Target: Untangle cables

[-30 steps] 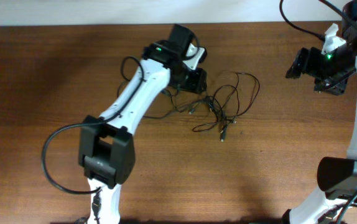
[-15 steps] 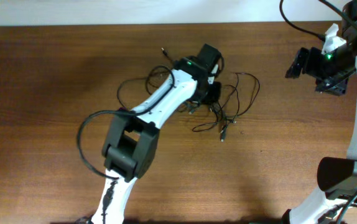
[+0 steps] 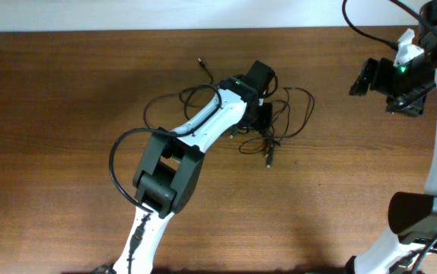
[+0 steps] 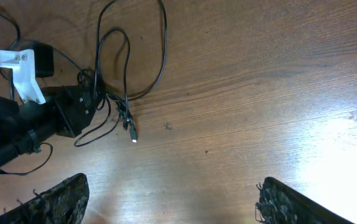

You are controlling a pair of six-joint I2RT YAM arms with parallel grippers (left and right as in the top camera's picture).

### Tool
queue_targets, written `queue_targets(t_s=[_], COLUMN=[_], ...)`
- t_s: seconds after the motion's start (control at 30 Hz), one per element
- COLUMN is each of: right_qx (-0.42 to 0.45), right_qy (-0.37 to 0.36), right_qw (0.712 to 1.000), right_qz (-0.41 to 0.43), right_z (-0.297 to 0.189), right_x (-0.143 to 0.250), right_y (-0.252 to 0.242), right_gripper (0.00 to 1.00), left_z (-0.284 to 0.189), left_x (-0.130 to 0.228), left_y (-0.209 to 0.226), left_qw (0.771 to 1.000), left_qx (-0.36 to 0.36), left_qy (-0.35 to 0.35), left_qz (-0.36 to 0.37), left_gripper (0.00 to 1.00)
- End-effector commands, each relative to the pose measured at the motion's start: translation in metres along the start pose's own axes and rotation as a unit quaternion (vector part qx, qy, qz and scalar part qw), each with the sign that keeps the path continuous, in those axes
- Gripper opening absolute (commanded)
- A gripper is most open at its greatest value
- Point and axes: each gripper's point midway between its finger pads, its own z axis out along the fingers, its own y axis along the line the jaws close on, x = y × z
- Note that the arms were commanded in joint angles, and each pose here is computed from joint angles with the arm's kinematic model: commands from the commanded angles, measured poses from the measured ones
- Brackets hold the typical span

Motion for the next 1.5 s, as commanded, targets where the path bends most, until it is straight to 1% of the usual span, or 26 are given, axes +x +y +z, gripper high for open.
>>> queue_targets(t_s=[0.0, 0.1, 0.23, 0.33, 0.43, 0.63, 0.8, 0.97, 1.13, 1.23, 1.33, 1.4, 1.47], right_qx=[0.007, 0.007, 0.007, 0.007, 0.007, 0.007, 0.007, 0.007, 0.007, 0.007, 0.007, 0.007, 0.007], right_qy=[-0.003, -0.003, -0.003, -0.003, -0.003, -0.003, -0.003, -0.003, -0.003, -0.003, -0.003, -0.003, -0.003], right_qw=[1.0, 1.0, 1.0, 1.0, 1.0, 1.0, 1.0, 1.0, 1.0, 1.0, 1.0, 1.0, 1.0], right_qz=[0.003, 0.003, 0.003, 0.003, 0.002, 0.002, 0.002, 0.002, 0.002, 0.002, 0.002, 0.002, 0.002], right_z=[-0.002, -0.002, -0.002, -0.002, -0.002, -0.002, -0.002, -0.002, -0.002, -0.002, -0.002, -0.002, -0.002], right_x=[-0.001, -0.001, -0.001, -0.001, -0.001, -0.001, -0.001, -0.001, -0.001, -0.001, -0.001, -0.001, -0.001], right_y=[-0.003, -0.003, -0.003, -0.003, -0.003, -0.003, -0.003, -0.003, -0.003, -0.003, -0.003, -0.003, -0.003], right_gripper=[0.89, 0.89, 0.89, 0.89, 0.89, 0.89, 0.89, 0.89, 0.89, 0.89, 0.89, 0.89, 0.9], left_z=[0.008, 0.006, 0.001, -0.015, -0.02, -0.014, -0.006, -0.002, -0.001, 0.004, 0.016, 0.027, 0.03], left_x=[0.006, 0.012, 0.018, 0.012, 0.002, -0.012, -0.014, -0.013, -0.023, -0.026, -0.021, -0.013, -0.007], left_y=[0.021, 0.036, 0.04, 0.041, 0.042, 0.035, 0.035, 0.033, 0.028, 0.028, 0.033, 0.039, 0.042], left_qw=[0.998, 0.995, 0.993, 0.993, 0.993, 0.995, 0.995, 0.995, 0.995, 0.995, 0.995, 0.995, 0.995], left_qx=[-0.056, -0.102, -0.113, -0.118, -0.114, -0.099, -0.095, -0.095, -0.083, -0.082, -0.087, -0.095, -0.102], left_qy=[0.004, 0.01, 0.024, 0.022, 0.009, -0.022, -0.025, -0.025, -0.045, -0.051, -0.04, -0.023, -0.011], left_qz=[-0.004, -0.002, -0.003, -0.005, -0.011, -0.007, -0.007, -0.014, -0.016, -0.016, -0.017, -0.018, -0.019], left_gripper=[0.34, 0.34, 0.33, 0.34, 0.38, 0.39, 0.41, 0.39, 0.39, 0.34, 0.32, 0.28, 0.19])
